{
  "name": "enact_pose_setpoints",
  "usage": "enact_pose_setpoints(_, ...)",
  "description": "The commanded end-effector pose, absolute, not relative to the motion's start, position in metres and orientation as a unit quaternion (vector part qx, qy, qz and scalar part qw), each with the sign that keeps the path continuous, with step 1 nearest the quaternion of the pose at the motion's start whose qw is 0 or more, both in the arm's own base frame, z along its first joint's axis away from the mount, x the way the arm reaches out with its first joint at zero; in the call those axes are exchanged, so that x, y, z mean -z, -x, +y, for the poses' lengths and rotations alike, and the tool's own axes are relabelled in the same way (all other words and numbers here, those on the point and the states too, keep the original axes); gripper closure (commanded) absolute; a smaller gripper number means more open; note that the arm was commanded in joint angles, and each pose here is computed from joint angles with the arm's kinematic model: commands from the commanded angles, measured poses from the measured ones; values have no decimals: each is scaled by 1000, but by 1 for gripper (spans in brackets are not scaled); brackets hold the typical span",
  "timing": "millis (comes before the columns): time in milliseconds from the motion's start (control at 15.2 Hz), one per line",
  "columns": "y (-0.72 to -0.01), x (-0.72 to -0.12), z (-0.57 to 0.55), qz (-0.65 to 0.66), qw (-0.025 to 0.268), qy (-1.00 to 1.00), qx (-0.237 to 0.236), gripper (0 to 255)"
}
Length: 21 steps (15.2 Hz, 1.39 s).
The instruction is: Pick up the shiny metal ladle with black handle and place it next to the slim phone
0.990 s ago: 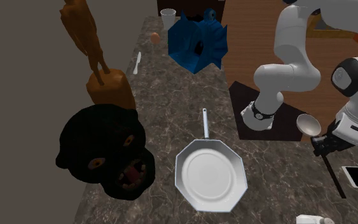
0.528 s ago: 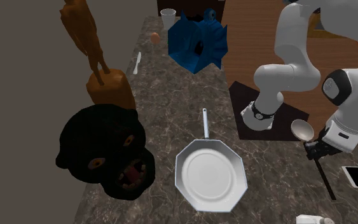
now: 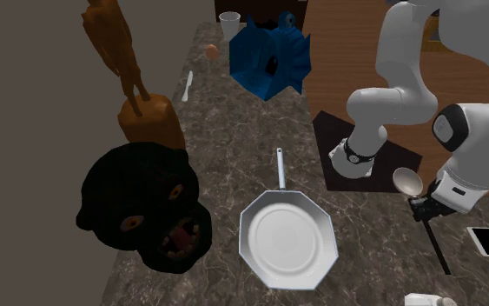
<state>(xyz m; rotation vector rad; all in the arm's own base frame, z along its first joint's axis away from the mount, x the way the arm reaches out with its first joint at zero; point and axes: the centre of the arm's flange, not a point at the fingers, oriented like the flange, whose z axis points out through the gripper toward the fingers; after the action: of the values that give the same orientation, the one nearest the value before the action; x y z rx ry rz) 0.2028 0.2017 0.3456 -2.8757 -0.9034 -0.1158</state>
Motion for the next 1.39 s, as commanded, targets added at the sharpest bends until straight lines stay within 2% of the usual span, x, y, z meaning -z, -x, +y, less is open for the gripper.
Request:
enact_pose_setpoints(0, -203, -345, 202, -299, 63, 951, 38, 255)
enact_pose_setpoints(198, -203, -345, 202, -299, 63, 951, 38, 255)
enact_pose_setpoints(264, -203, -345, 202, -299, 63, 951, 38, 0)
enact_pose_setpoints(594, -203, -345, 202, -299, 63, 951, 38, 0)
enact_pose_setpoints(858, -201, -395, 194, -299, 63, 951, 38, 0)
enact_pose_setpoints(1320, -201, -395, 194, -299, 63, 951, 38, 0)
